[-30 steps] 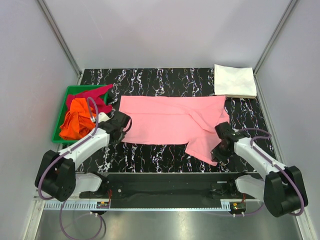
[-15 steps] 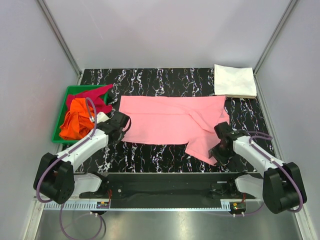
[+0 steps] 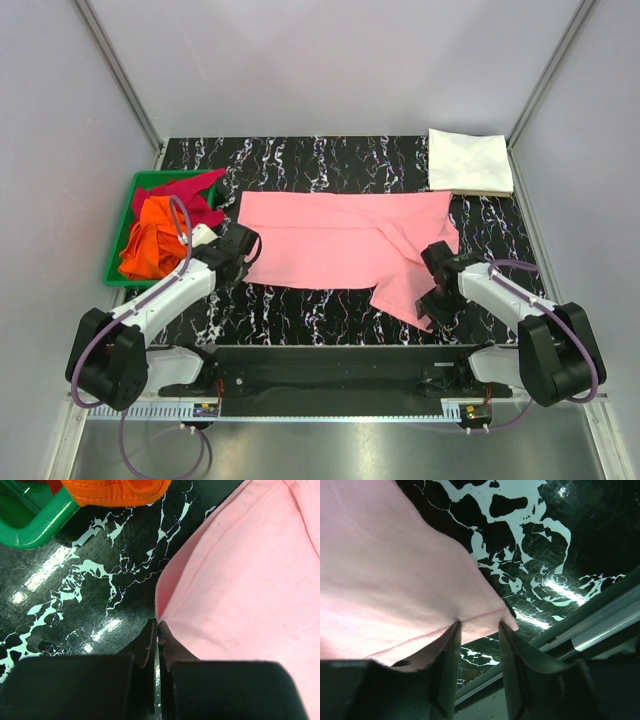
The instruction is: Fold and stack the t-shirts
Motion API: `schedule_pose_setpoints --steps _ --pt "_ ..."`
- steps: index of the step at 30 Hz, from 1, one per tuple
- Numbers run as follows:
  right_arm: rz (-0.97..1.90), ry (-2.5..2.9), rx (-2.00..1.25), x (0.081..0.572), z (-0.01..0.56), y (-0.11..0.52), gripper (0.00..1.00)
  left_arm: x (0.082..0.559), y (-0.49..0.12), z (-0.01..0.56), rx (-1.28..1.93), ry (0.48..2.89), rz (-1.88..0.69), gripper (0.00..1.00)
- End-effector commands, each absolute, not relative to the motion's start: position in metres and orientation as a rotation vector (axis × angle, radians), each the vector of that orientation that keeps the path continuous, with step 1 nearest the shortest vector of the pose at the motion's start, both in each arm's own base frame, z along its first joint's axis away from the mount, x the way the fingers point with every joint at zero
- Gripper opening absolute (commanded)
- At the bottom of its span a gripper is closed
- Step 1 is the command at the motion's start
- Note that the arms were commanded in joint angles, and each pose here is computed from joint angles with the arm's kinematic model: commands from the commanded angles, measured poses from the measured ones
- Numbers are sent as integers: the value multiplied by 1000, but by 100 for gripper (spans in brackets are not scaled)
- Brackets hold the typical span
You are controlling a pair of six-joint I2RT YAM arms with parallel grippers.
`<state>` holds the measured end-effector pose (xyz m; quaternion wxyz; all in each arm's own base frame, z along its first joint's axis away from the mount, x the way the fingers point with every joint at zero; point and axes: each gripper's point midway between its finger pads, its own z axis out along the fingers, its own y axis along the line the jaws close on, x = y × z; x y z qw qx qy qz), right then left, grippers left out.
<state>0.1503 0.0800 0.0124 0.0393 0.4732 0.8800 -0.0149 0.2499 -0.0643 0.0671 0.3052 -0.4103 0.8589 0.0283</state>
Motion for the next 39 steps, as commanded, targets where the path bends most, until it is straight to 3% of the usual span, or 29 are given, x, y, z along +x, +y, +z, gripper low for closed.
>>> schedule_pose_setpoints --steps 1,5,6,10,20,30,39 --pt "-116 2659 1447 156 17 75 41 262 -67 85 -1112 2199 24 0" --pt "-128 2686 1393 156 17 78 28 262 -69 85 -1124 2200 10 0" --pt "-131 2689 1386 155 16 78 18 261 -69 85 -1126 2202 9 0" --pt "-135 2678 1391 155 17 78 0 263 -71 88 -1111 2200 0 0" --pt "-52 2625 1403 165 23 83 0 262 -76 93 -1078 2202 -20 0" --pt "-95 2412 1137 212 91 54 0 268 -71 101 -1070 2160 1 0" --pt "-210 2415 822 253 113 46 0 286 -70 107 -1100 2137 68 0"
